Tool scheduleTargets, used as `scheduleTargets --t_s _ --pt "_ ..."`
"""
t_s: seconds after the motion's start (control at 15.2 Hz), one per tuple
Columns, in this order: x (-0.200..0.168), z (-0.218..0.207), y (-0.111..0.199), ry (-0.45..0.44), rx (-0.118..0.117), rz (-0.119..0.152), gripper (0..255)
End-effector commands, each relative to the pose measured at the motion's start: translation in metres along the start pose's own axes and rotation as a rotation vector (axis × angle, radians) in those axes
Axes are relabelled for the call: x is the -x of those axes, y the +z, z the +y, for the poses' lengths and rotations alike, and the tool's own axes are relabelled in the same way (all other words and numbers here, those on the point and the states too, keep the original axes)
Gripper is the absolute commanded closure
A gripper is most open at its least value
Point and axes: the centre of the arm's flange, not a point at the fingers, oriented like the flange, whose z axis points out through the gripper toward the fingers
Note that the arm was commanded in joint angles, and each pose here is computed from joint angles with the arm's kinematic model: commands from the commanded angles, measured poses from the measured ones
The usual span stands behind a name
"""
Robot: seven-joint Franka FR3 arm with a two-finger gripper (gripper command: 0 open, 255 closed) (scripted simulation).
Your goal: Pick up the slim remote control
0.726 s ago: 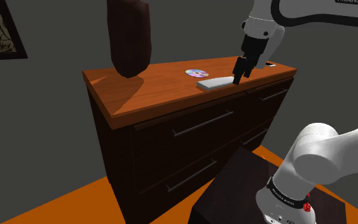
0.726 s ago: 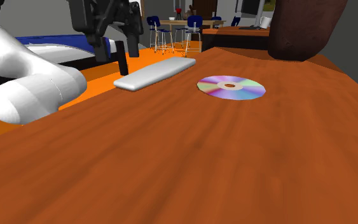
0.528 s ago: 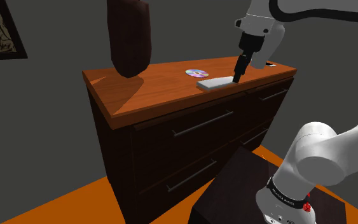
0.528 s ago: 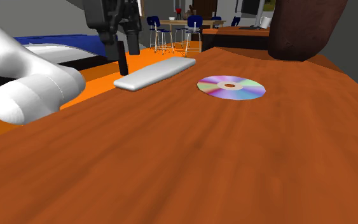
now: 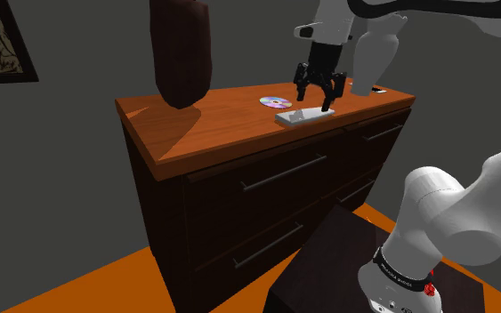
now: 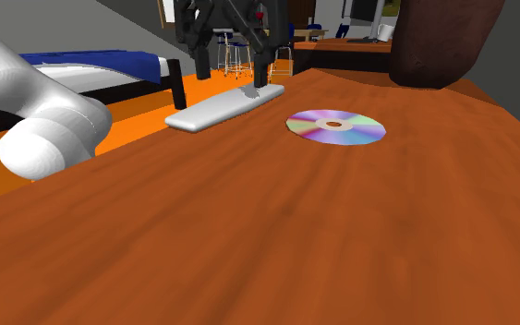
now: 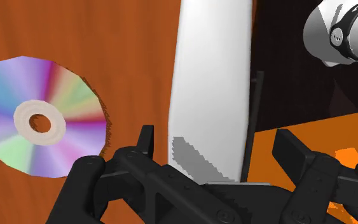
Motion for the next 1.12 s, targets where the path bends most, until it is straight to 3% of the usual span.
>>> scheduleTargets --t_s 0.0,0.33,0.4,1.06 --pt "-0.001 0.001 0.008 -0.023 -0.002 0.001 0" --pt "-0.001 0.001 0.027 -0.023 -0.002 0.001 0" --pt "0.0 0.001 0.027 -0.023 -0.002 0.001 255" --pt "-0.001 0.001 0.022 -0.023 -0.002 0.001 255"
